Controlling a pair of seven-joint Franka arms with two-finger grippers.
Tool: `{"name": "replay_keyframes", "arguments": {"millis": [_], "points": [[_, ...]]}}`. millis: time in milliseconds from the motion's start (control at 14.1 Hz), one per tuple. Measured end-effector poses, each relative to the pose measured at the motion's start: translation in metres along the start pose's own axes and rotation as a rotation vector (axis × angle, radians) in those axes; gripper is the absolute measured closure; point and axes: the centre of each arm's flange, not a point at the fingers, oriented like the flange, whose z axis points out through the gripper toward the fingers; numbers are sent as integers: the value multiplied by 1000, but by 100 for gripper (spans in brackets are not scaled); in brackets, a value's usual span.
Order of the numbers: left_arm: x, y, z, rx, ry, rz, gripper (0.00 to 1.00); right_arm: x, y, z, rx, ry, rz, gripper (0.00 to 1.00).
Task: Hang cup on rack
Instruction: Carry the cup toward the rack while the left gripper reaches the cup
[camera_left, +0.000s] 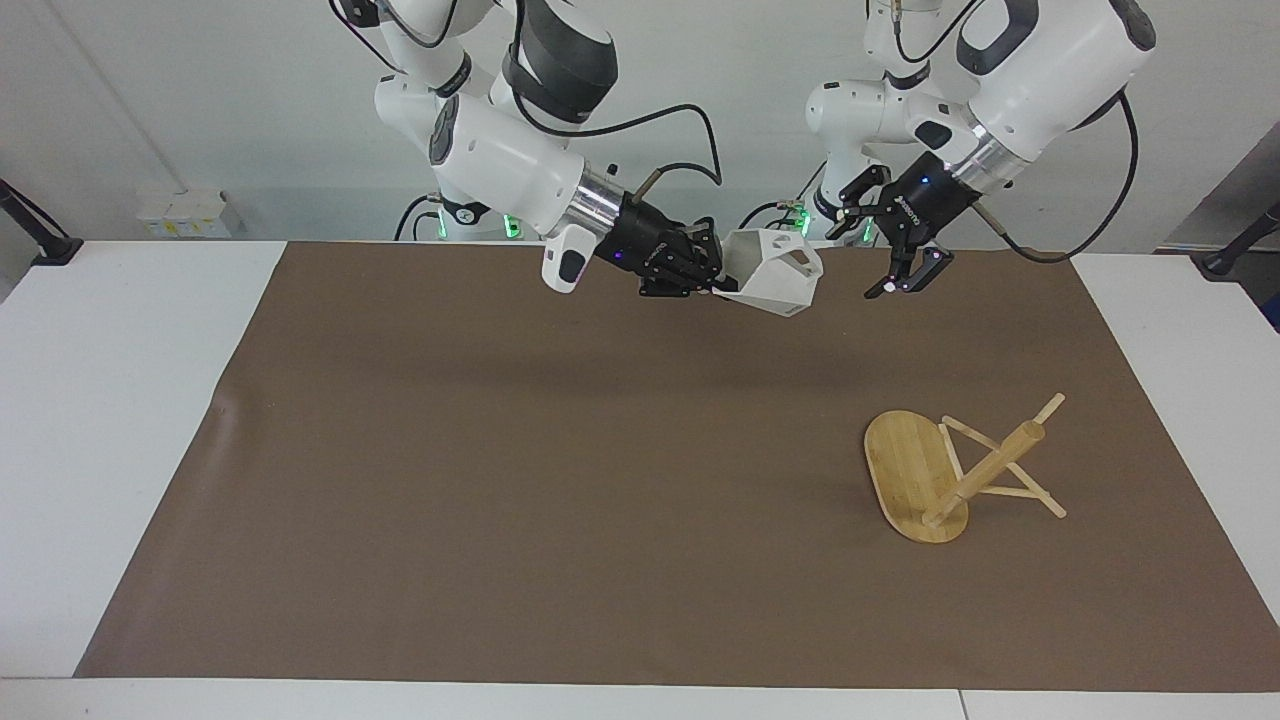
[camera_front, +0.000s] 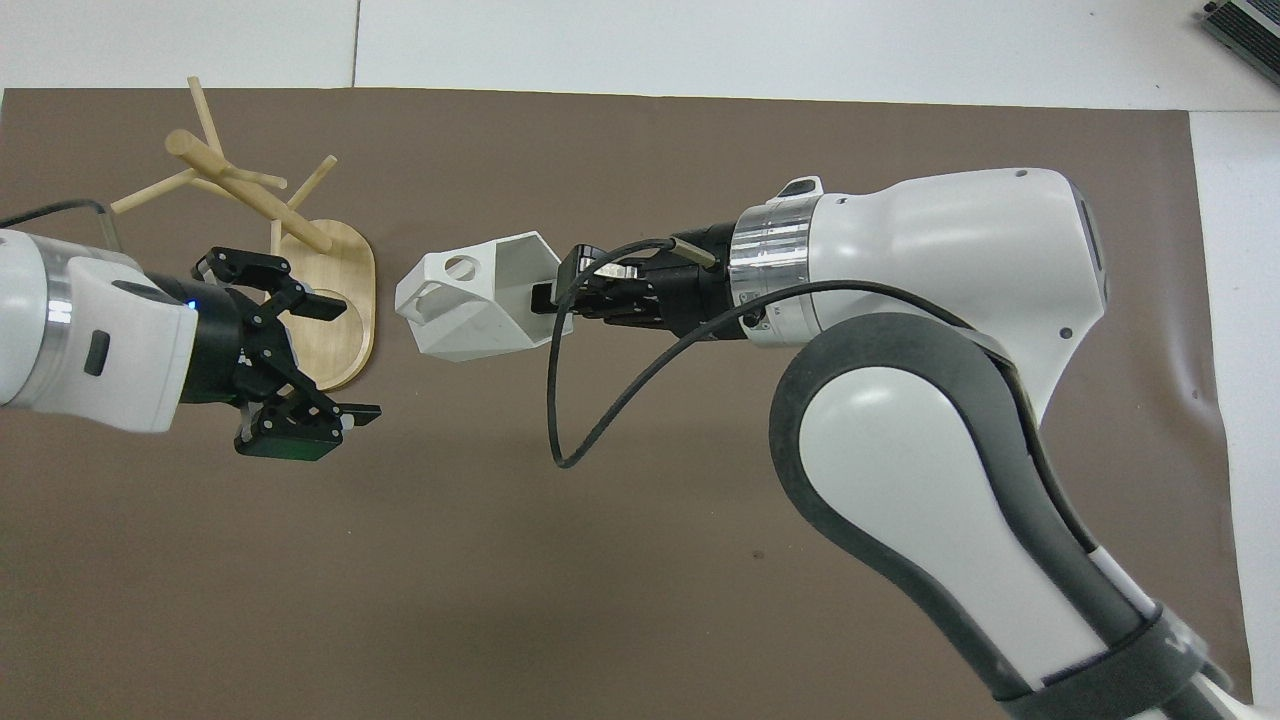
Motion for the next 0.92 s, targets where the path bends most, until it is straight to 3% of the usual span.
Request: {"name": "replay_keyframes", "arguments": {"millis": [923], "points": [[59, 22, 27, 127, 112, -1, 0, 4, 9, 7, -3, -24, 12, 95]]}}
